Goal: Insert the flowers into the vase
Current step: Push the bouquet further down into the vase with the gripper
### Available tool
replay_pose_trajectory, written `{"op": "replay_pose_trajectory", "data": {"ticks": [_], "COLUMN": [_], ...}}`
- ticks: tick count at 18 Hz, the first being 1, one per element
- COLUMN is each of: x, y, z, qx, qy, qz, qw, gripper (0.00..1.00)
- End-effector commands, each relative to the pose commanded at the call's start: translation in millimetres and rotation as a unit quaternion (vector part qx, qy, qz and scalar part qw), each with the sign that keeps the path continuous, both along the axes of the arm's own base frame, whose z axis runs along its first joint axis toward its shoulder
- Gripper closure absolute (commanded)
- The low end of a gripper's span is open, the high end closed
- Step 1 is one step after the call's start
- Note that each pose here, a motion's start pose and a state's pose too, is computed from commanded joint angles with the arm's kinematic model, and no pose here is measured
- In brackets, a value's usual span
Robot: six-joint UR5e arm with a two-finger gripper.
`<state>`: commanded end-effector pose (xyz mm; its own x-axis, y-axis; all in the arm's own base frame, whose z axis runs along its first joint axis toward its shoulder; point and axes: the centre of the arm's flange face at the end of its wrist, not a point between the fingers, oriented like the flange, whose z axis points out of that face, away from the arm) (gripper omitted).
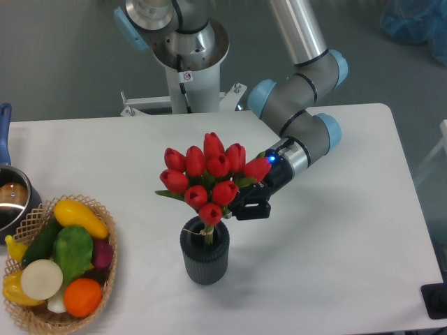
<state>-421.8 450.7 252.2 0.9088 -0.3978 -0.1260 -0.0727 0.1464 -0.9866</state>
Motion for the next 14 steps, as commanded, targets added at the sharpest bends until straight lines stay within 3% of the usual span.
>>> {"op": "replay_pose_trajectory", "data": {"ticks": [14], "x": [0], "y": [2], "z": [-21], "qx": [-0.007], "qy": [0.003], "qz": [-0.001], "qw": [1.0], "gripper": [0.82]}}
